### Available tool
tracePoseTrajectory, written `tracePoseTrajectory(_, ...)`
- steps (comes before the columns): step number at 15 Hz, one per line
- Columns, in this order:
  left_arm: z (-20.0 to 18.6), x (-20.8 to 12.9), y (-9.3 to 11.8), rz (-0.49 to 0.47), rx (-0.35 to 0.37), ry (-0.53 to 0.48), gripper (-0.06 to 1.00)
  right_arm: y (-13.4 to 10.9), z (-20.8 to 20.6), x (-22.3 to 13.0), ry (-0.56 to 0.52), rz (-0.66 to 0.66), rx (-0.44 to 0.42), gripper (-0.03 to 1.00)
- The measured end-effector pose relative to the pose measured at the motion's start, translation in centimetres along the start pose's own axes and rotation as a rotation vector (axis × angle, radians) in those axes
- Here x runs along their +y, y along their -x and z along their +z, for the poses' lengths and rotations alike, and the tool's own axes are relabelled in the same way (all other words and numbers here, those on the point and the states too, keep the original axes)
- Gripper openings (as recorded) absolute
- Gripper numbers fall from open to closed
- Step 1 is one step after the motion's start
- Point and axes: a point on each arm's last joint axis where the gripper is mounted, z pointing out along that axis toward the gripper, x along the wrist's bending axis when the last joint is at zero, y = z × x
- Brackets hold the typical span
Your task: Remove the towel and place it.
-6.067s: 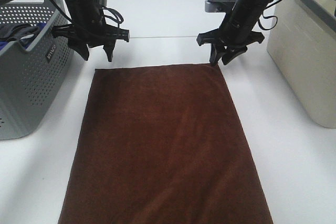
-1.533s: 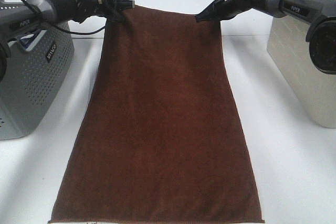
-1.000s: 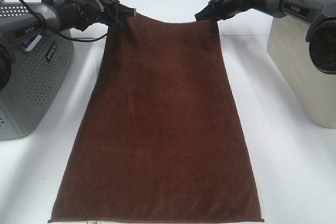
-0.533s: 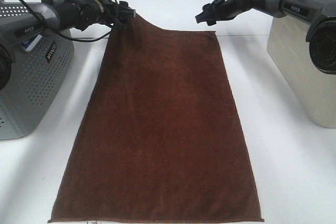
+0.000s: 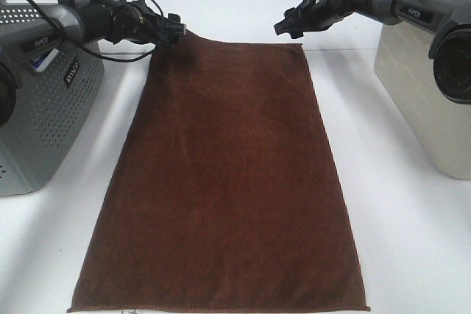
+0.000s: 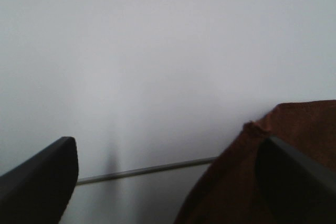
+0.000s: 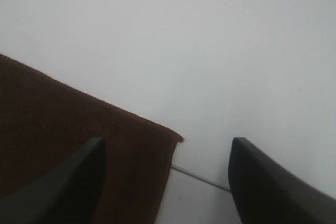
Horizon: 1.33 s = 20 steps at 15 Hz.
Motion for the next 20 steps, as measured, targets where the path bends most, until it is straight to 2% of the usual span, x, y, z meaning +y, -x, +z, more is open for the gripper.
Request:
tracePoseTrajectory(5,0.6,-1.8,-0.4,0.019,0.036,-0.083,0.82,-0.1,0.0,-0.4,-0.04,0.019,0.012,0.64)
tracePoseTrajectory(7,0.5,-1.4,-0.3,0.018,0.028,-0.064,0.82,-0.2,0.0,-0.4,-0.051,0.046,0.024,0.64)
tracePoseTrajectory(8,-0.3,0.3,-0.1,0.015,0.018,-0.019,0.82,-0.2,-0.1,-0.4,-0.053,0.054,0.027,0.64)
tracePoseTrajectory(9,-0.3,0.3,-0.1,0.015,0.018,-0.019,0.82,-0.2,-0.1,-0.4,-0.053,0.054,0.027,0.64)
tracePoseTrajectory(10,-1.5,2.6,0.0,0.011,0.008,0.036,0.82,-0.1,-0.6,0.1,-0.062,0.07,0.033,0.64)
tracePoseTrajectory(14,-3.2,5.0,0.5,0.01,0.003,0.072,0.82,0.9,-3.9,3.5,-0.052,0.129,0.051,0.64)
tracePoseTrajectory(17,-5.6,7.7,2.7,0.021,-0.025,0.111,0.82,1.8,-7.6,6.5,-0.069,0.167,0.075,0.64)
tracePoseTrajectory(20,-9.7,11.4,4.7,0.093,-0.03,0.131,0.82,2.7,-11.7,8.8,-0.127,0.171,0.092,0.64)
